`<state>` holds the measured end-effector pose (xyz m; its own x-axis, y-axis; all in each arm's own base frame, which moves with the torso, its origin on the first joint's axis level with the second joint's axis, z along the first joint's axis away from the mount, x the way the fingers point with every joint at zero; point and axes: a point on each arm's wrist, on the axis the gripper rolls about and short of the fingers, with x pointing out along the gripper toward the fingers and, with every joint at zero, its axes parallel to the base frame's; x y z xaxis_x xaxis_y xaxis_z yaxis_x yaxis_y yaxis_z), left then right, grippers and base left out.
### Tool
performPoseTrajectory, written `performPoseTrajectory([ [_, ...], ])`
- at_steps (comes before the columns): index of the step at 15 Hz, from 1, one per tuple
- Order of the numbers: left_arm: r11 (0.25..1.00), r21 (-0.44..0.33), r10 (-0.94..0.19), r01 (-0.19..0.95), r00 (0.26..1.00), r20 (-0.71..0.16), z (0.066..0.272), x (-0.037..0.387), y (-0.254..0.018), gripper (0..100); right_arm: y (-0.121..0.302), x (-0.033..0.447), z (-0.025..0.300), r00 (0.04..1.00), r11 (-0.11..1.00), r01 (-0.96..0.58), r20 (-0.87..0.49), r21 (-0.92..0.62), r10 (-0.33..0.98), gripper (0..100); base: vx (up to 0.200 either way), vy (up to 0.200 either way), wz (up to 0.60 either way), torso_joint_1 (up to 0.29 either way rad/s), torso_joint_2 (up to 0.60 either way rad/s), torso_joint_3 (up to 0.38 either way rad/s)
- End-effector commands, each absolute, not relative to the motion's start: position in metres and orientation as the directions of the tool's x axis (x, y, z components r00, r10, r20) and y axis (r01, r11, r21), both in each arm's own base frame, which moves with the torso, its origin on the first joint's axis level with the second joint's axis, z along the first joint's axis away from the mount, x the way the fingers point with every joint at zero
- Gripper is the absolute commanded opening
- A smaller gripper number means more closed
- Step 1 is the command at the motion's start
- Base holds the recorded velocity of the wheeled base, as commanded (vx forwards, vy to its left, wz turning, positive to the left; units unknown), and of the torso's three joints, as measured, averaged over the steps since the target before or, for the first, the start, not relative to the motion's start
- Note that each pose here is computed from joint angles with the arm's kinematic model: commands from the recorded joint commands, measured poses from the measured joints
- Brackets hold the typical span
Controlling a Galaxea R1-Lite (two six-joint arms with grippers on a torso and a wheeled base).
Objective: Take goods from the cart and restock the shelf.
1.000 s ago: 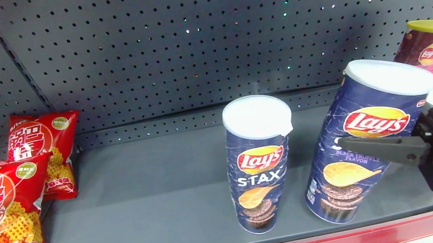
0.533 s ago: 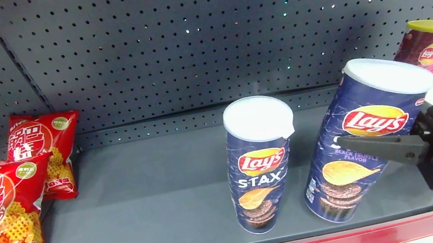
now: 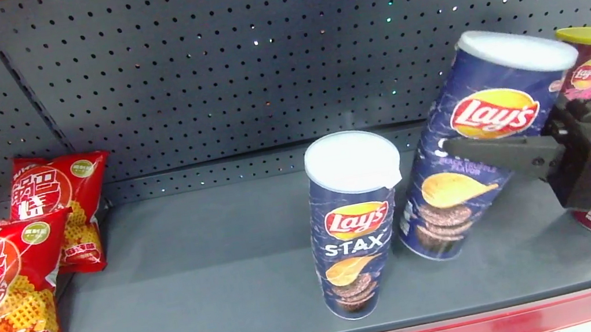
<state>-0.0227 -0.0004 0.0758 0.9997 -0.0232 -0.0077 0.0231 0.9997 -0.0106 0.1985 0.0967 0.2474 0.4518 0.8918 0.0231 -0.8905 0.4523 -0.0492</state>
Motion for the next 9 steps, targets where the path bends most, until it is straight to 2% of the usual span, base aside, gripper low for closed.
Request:
performPoseTrajectory([
  [1, 1.0, -0.011, -0.023, 0.023, 1.0, -0.009, 0.076, -0.023, 0.0, 100, 0.103, 0.235, 0.256, 0.49, 0.491, -0.87, 0.031, -0.056, 0.871, 0, 0.0, 0.0, 0.0, 0.0, 0.0, 0.0],
  [3, 1.0, -0.011, -0.023, 0.023, 1.0, -0.009, 0.076, -0.023, 0.0, 100, 0.102, 0.266, 0.265, 0.536, 0.538, -0.84, 0.051, -0.072, 0.843, 0, 0.0, 0.0, 0.0, 0.0, 0.0, 0.0],
  [6, 1.0, -0.011, -0.023, 0.023, 1.0, -0.009, 0.076, -0.023, 0.0, 100, 0.1, 0.304, 0.259, 0.568, 0.57, -0.819, 0.044, -0.07, 0.822, 0, 0.0, 0.0, 0.0, 0.0, 0.0, 0.0],
  [7, 1.0, -0.011, -0.023, 0.023, 1.0, -0.009, 0.076, -0.023, 0.0, 100, 0.105, 0.321, 0.257, 0.544, 0.546, -0.834, 0.043, -0.076, 0.838, 0, 0.0, 0.0, 0.0, 0.0, 0.0, 0.0],
  [9, 1.0, -0.011, -0.023, 0.023, 1.0, -0.009, 0.076, -0.023, 0.0, 100, 0.116, 0.345, 0.257, 0.435, 0.438, -0.893, 0.052, -0.101, 0.899, 0, 0.0, 0.0, 0.0, 0.0, 0.0, 0.0],
])
